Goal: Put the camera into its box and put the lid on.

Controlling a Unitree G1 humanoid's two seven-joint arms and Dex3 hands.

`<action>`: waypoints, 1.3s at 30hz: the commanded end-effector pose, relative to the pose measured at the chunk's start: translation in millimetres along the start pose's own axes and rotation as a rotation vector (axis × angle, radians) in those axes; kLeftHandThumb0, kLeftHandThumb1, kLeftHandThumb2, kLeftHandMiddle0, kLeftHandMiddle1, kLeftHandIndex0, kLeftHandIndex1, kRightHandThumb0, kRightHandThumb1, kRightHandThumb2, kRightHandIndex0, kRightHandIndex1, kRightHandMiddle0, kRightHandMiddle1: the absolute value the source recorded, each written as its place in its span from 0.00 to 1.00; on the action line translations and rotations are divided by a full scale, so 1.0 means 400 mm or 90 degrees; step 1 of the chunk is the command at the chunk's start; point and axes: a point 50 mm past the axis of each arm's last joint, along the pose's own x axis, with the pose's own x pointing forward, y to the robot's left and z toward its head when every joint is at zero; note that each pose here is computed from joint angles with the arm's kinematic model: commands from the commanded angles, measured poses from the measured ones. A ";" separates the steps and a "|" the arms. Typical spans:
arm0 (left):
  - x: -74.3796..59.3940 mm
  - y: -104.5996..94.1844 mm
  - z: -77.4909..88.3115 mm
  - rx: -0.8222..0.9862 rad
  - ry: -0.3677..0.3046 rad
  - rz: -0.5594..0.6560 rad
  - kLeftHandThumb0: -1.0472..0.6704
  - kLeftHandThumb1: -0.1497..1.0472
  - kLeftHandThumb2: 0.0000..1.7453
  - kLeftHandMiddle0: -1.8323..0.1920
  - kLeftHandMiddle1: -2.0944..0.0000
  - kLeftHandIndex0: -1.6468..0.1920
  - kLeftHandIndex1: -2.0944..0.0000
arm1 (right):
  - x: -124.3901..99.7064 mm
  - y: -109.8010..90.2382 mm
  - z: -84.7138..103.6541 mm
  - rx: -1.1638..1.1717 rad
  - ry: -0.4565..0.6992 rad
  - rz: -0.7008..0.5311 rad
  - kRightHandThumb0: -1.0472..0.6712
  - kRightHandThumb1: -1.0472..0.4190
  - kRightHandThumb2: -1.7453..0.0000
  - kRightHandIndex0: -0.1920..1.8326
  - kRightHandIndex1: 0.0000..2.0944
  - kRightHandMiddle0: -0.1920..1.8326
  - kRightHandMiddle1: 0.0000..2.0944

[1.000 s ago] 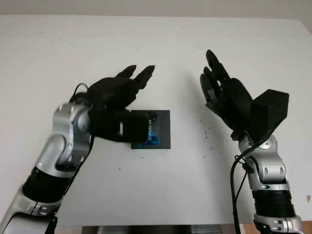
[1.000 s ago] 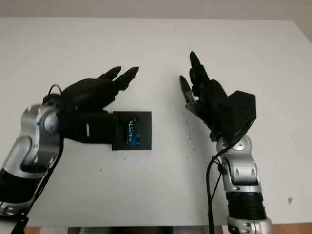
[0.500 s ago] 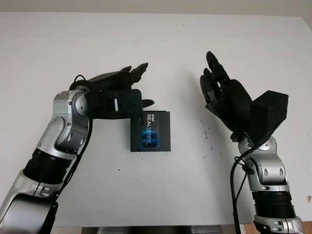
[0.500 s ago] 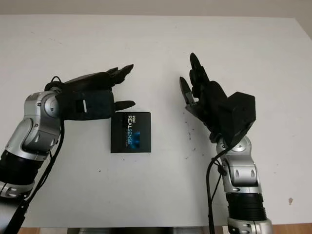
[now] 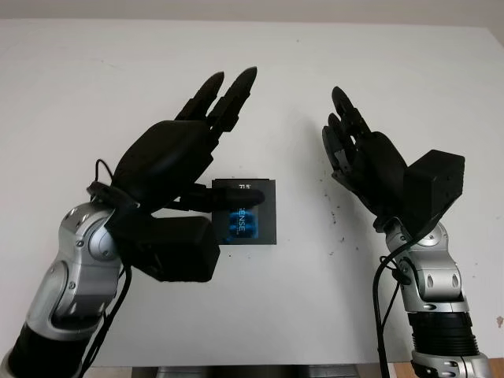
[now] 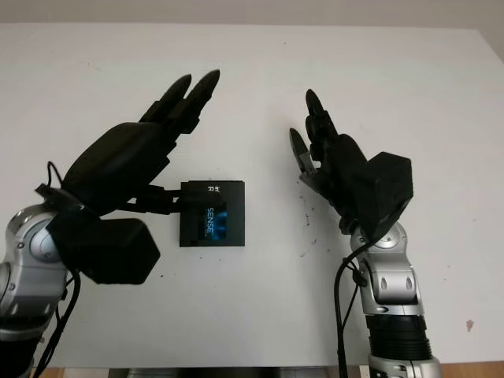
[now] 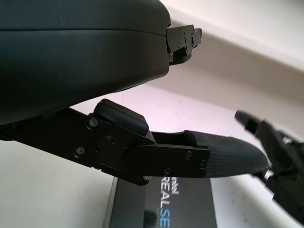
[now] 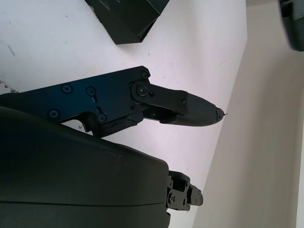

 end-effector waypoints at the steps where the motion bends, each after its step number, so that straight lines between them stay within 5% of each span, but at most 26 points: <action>1: -0.017 0.006 0.008 -0.005 -0.020 0.021 0.07 1.00 0.34 1.00 1.00 1.00 1.00 | -0.002 -0.001 0.004 -0.012 -0.003 0.002 0.25 0.00 0.67 0.03 0.03 0.04 0.03; 7: -0.066 0.015 0.031 0.064 -0.064 -0.033 0.01 1.00 0.24 1.00 1.00 1.00 1.00 | -0.004 -0.004 0.006 -0.012 -0.010 -0.002 0.25 0.00 0.67 0.04 0.03 0.04 0.03; 20: -0.131 -0.068 0.038 0.225 -0.052 -0.123 0.00 0.99 0.05 1.00 1.00 1.00 1.00 | 0.001 -0.005 0.007 -0.008 -0.018 0.001 0.25 0.00 0.67 0.04 0.03 0.04 0.03; 39: -0.124 -0.166 0.017 0.278 0.013 -0.067 0.02 1.00 0.08 1.00 1.00 1.00 1.00 | 0.005 -0.005 0.008 -0.009 -0.017 0.004 0.26 0.00 0.66 0.04 0.03 0.04 0.03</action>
